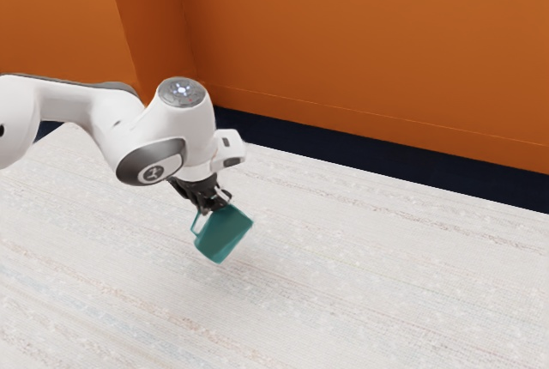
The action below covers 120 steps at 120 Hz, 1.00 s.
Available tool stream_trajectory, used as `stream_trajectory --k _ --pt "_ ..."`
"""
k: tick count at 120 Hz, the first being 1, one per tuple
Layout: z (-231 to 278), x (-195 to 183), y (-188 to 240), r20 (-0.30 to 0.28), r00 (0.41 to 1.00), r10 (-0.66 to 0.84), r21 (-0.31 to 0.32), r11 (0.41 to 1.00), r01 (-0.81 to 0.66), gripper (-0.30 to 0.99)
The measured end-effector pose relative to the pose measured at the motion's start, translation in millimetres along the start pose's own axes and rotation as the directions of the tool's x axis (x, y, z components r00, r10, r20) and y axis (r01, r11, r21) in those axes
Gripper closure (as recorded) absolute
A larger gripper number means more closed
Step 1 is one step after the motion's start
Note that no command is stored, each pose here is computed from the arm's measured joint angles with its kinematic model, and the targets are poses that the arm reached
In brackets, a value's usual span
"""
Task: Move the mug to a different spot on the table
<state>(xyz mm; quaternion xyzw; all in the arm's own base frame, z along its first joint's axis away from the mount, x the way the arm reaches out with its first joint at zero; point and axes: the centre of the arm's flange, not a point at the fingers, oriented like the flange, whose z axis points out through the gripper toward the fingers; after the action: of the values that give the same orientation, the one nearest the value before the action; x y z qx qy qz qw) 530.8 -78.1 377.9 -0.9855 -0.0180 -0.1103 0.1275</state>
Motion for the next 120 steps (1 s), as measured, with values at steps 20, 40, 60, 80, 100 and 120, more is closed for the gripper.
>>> stream_trajectory --k 20,40,60,80,100,120 --pt "-2.9 -18.1 -17.4 -0.110 0.994 -0.006 -0.030 1.000 0.003 0.78" --pt "17.4 -26.5 -62.4 -0.220 0.972 -0.084 -0.087 0.994 0.066 0.78" --pt "20.3 -40.2 -64.5 -0.355 0.924 -0.139 -0.201 0.977 0.070 0.79" --pt "17.3 -70.0 -62.5 -0.413 0.890 -0.191 -0.278 0.958 0.077 0.79" --pt "7.9 -111.7 -72.2 -0.425 0.869 -0.255 -0.309 0.943 0.126 0.79" --pt "10.3 -132.3 -82.3 -0.411 0.855 -0.316 -0.326 0.927 0.186 0.79"
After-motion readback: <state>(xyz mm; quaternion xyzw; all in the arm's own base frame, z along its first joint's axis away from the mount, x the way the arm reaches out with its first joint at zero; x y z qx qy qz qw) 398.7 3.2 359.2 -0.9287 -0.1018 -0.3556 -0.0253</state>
